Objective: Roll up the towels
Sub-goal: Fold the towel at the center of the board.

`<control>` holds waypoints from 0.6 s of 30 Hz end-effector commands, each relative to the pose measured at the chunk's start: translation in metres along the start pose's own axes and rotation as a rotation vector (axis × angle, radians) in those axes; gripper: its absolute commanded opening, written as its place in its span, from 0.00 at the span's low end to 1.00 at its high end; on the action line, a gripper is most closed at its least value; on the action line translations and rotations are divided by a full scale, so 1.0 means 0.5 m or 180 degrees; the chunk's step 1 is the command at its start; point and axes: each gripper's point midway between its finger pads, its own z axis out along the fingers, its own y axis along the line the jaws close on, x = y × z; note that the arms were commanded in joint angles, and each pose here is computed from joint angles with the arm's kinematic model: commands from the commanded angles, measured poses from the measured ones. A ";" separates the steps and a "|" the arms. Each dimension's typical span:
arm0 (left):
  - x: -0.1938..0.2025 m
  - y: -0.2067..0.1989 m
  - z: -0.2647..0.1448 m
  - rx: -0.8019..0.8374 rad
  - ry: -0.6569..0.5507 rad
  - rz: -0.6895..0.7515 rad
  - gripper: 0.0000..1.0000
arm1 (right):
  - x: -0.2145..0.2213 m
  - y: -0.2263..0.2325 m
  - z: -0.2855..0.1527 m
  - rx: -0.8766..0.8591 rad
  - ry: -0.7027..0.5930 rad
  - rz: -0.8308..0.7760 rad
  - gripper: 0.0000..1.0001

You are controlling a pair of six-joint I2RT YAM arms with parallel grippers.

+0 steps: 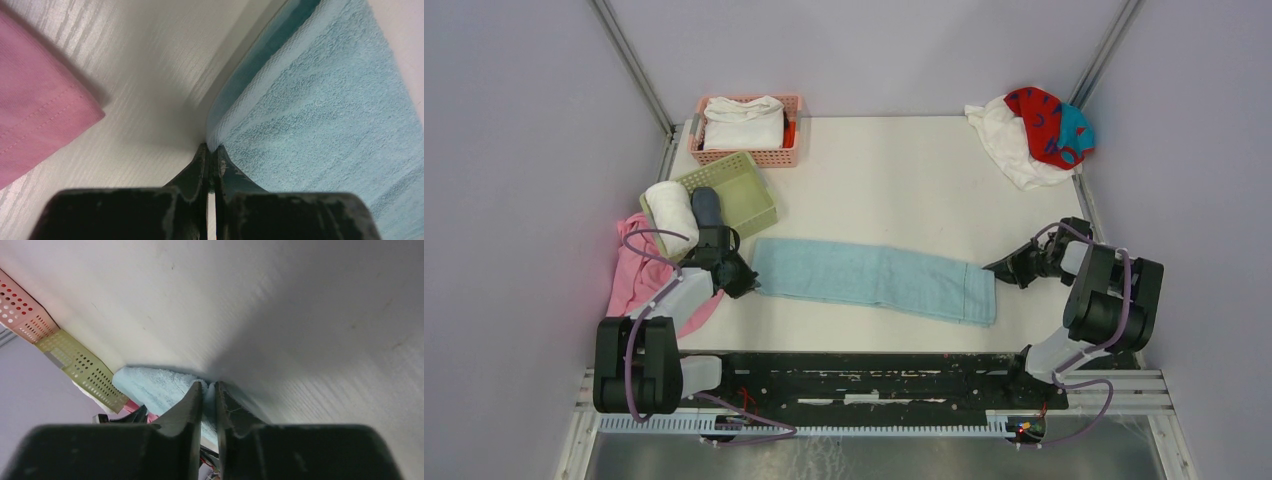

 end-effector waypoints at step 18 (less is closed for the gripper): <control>-0.052 -0.023 0.005 -0.0045 -0.0103 0.0178 0.08 | -0.229 0.116 0.033 0.0081 -0.0644 -0.0704 0.29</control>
